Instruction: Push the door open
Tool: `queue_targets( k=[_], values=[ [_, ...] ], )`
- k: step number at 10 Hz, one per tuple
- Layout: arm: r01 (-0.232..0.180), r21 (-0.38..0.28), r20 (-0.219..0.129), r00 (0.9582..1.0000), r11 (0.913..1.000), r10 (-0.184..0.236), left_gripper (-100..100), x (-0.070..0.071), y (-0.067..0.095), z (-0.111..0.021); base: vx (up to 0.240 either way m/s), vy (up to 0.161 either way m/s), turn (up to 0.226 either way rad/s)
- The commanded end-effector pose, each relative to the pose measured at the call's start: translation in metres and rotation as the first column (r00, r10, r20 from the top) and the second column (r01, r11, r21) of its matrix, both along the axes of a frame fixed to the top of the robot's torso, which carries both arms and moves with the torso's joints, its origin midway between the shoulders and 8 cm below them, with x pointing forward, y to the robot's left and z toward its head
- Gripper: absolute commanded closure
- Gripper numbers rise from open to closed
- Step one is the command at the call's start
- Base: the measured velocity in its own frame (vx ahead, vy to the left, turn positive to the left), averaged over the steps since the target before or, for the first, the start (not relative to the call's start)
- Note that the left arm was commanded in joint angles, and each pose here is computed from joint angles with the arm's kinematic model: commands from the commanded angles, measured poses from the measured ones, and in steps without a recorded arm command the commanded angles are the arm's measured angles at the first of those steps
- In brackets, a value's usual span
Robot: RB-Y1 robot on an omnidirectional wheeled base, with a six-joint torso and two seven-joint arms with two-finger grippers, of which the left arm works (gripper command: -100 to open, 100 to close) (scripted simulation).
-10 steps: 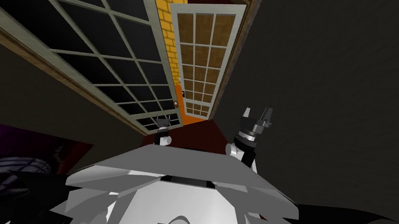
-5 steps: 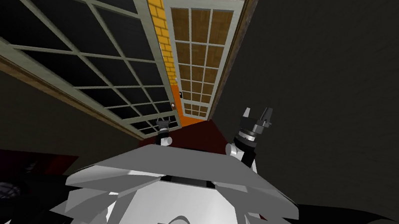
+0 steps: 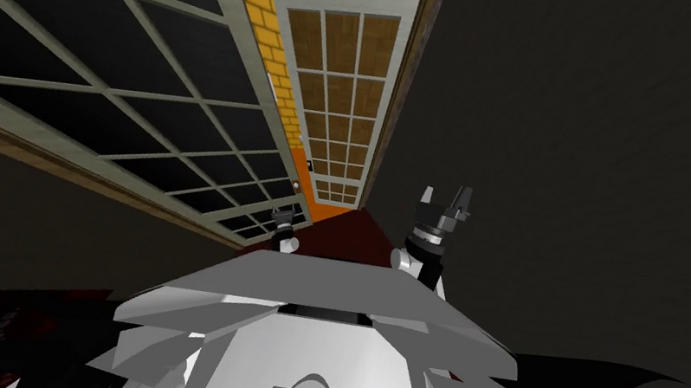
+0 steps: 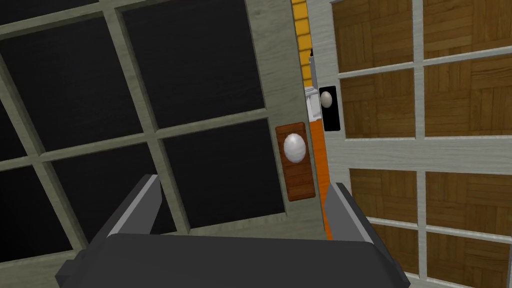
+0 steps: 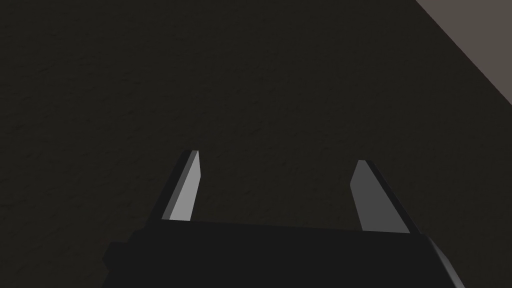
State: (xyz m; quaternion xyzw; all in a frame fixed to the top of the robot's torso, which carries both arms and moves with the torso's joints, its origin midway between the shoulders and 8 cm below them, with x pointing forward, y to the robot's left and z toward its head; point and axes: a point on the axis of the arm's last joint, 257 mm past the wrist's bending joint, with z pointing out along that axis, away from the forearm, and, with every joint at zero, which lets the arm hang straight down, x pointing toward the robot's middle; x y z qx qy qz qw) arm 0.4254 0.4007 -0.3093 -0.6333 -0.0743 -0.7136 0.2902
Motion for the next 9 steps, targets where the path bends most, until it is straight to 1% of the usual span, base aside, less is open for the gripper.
queue_targets(
  k=[1, 4, 5, 8, 9],
  values=[
    [-0.009, -0.037, -0.001, 1.0, 0.9993, 0.009, -100, -0.002, 0.002, -0.01, 0.105, 0.03, -0.079],
    [-0.026, -0.098, -0.006, 0.9996, 0.9948, 0.026, -100, -0.006, 0.006, -0.027, 0.094, 0.045, -0.079],
    [-0.038, -0.134, -0.009, 0.9993, 0.9903, 0.037, -100, -0.008, 0.008, -0.037, 0.12, 0.055, -0.115],
    [-0.056, -0.185, -0.013, 0.9985, 0.9812, 0.054, -100, -0.012, 0.011, -0.051, 0.102, 0.054, -0.072],
    [-0.066, -0.213, -0.016, 0.9978, 0.9748, 0.064, -100, -0.014, 0.012, -0.058, 0.115, 0.057, -0.099]
  ],
)
